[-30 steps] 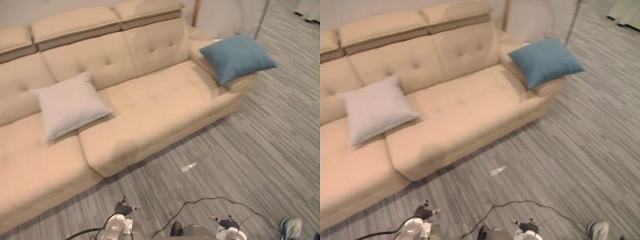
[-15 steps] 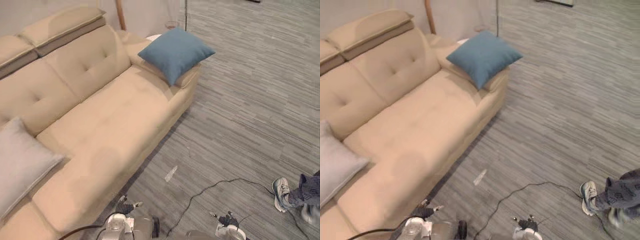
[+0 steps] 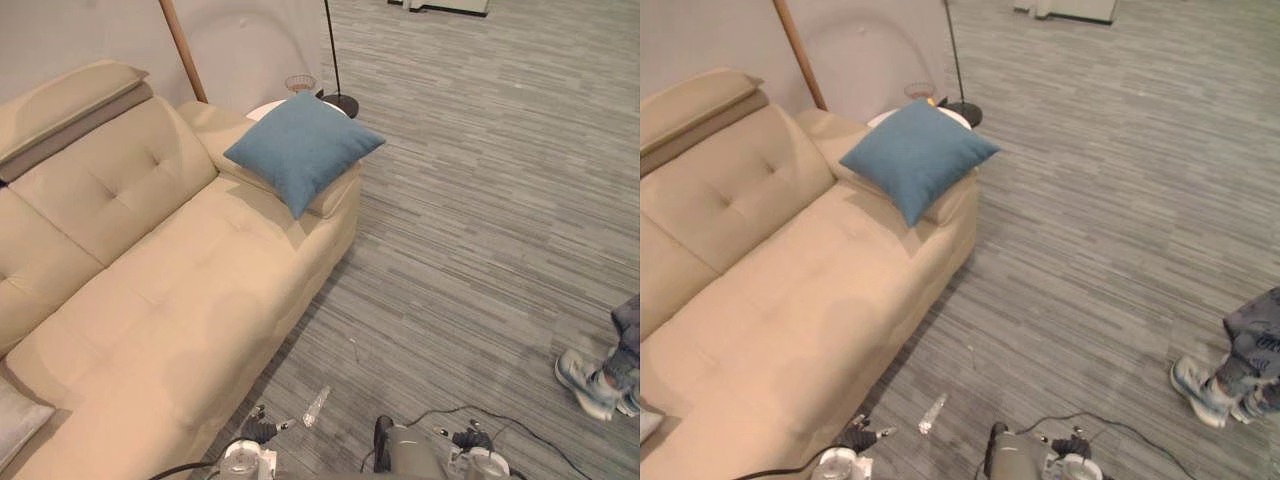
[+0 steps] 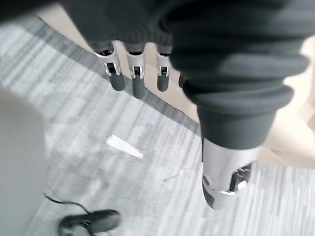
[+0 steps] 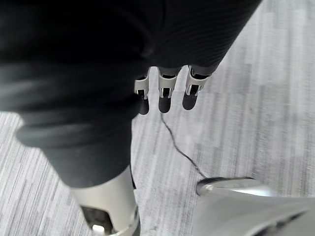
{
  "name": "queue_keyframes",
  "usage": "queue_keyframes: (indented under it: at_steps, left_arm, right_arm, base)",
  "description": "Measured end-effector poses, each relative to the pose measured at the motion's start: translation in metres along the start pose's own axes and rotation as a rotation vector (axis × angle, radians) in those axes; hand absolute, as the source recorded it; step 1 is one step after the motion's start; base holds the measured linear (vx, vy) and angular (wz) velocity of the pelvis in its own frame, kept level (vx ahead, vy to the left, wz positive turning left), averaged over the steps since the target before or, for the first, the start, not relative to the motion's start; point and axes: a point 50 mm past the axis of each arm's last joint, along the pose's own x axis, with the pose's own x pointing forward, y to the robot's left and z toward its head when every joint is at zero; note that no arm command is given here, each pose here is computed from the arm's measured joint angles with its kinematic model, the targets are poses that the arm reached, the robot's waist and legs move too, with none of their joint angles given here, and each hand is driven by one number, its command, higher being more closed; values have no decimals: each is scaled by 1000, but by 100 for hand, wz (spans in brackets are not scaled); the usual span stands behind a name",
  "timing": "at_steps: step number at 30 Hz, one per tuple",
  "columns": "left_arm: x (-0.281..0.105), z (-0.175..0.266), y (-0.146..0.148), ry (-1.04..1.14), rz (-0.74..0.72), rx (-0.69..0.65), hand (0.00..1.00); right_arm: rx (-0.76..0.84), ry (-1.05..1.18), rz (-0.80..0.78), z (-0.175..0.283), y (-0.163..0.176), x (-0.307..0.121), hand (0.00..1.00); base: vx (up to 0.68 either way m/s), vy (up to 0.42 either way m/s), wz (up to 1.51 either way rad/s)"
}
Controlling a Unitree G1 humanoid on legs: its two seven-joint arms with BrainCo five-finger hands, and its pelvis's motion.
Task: Pick up cushions and gather them together orderly.
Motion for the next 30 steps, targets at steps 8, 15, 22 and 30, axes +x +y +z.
queue_keyframes:
  at_steps: [8,15,22,30]
  left_arm:
    - [-1,6,-1,-38,-15,37,0]
    - [0,8,2,-44,-5,-9,0]
    - [0,5,6,-29,-4,8,0]
    - [-1,-2,5,3,7,-12,0]
  right_arm:
    - [59,10,13,3,15,0,0]
    - [69,-11,21,2,20,-4,0]
    - [69,-26,48,-7,24,-12,0]
    - [58,2,63,-6,28,-8,0]
  base:
    - [232,-100,6]
    - [397,89,-12]
    - [428,29,29]
    - [405,-230,34]
